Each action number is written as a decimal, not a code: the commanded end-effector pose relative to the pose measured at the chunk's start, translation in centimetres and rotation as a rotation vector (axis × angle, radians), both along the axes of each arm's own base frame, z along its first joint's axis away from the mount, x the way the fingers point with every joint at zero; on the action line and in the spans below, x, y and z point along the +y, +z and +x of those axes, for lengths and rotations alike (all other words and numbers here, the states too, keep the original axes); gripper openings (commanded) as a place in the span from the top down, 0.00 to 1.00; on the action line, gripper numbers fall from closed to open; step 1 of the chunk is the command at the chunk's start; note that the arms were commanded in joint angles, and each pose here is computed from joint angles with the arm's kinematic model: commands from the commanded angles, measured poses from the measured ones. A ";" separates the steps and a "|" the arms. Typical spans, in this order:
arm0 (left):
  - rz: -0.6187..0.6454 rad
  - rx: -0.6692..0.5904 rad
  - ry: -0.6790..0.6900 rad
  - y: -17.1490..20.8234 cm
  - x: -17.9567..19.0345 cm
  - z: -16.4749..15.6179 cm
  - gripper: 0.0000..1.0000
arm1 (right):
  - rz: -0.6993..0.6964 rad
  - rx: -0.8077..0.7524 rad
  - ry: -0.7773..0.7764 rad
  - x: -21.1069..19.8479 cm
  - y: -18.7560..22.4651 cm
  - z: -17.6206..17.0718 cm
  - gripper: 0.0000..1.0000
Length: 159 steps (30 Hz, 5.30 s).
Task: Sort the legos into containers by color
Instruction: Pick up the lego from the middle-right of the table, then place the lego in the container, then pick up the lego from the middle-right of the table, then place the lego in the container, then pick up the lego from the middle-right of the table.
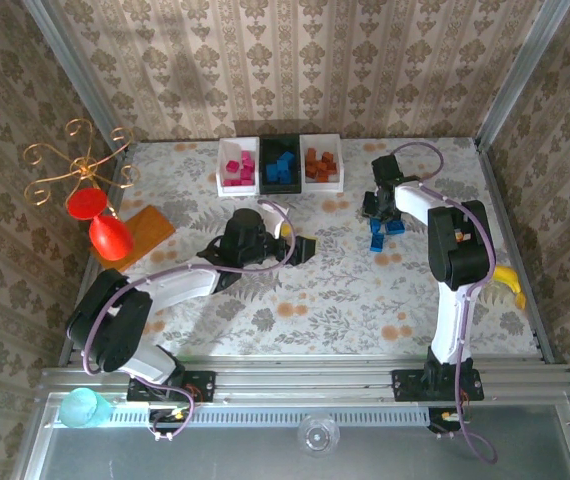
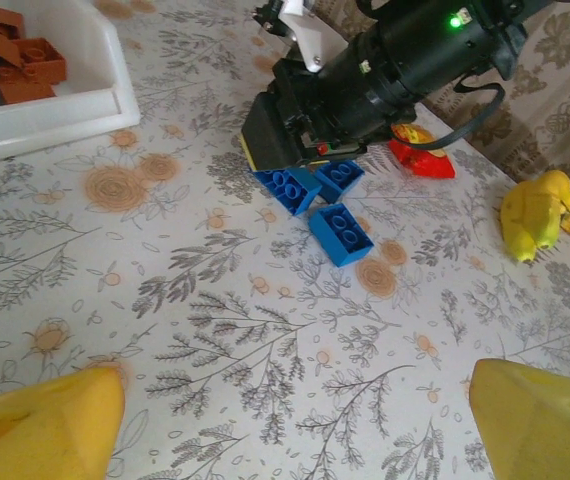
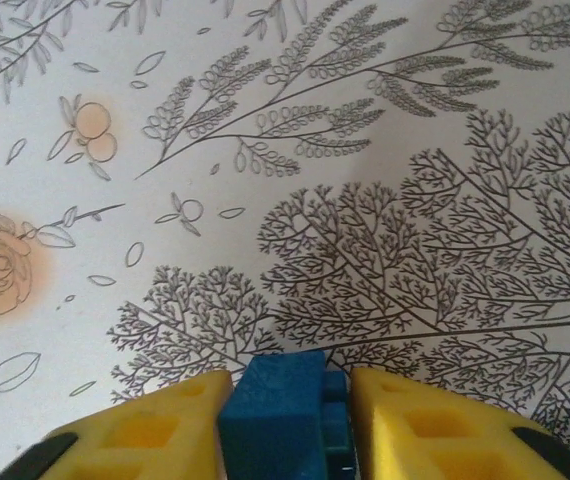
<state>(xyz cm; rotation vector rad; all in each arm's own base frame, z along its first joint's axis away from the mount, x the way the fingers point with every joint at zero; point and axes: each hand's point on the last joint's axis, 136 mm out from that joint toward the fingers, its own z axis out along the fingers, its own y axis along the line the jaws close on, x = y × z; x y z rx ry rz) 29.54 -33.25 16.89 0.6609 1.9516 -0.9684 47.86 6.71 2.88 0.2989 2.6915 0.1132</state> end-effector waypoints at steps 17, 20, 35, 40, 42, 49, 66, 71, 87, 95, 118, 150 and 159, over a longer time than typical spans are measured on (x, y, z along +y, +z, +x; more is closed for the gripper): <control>-0.104 -0.032 0.366 1.0 10.7 3.7 0.10 | 0.455 -0.379 0.331 19.6 12.6 3.7 0.79; -0.110 -0.037 0.394 1.1 11.6 3.5 0.10 | 0.468 -0.448 0.304 20.5 13.6 6.0 0.79; -0.102 -0.051 0.422 2.2 13.4 1.2 0.10 | 0.512 -0.618 0.165 23.6 14.0 17.7 0.77; -0.091 -0.059 0.428 2.6 13.9 0.7 0.10 | 0.515 -0.629 0.167 24.3 14.5 19.4 0.68; -0.090 -0.060 0.429 2.7 14.0 0.6 0.10 | 0.522 -0.640 0.169 24.3 15.2 19.4 0.59; -0.100 -0.064 0.420 2.9 13.8 0.6 0.10 | 0.526 -0.644 0.246 23.8 19.5 17.4 0.42; -0.088 -0.145 0.219 3.7 8.1 0.2 0.10 | 0.119 -0.431 0.110 5.7 13.7 0.1 0.28; -0.043 -0.206 0.116 3.5 4.1 -0.5 0.10 | 0.036 -0.229 0.034 1.0 7.8 -7.2 0.25; -0.104 -0.141 0.066 2.5 1.0 0.0 0.11 | -0.022 0.004 -0.018 1.0 -0.8 -8.4 0.39; -0.082 -0.136 0.148 1.8 3.1 0.6 0.11 | 0.081 -0.108 0.086 5.0 1.8 -6.4 0.67; -0.124 -0.134 0.482 3.1 14.5 1.6 0.10 | 0.428 -0.588 0.264 23.1 12.7 10.3 0.71; -0.122 -0.141 0.221 3.6 7.5 0.6 0.10 | 0.112 -0.384 -0.115 -2.3 9.6 -2.4 0.22; -0.146 -0.095 0.159 2.7 4.0 1.3 0.11 | 0.101 -0.127 -0.129 -5.5 4.4 -3.0 0.08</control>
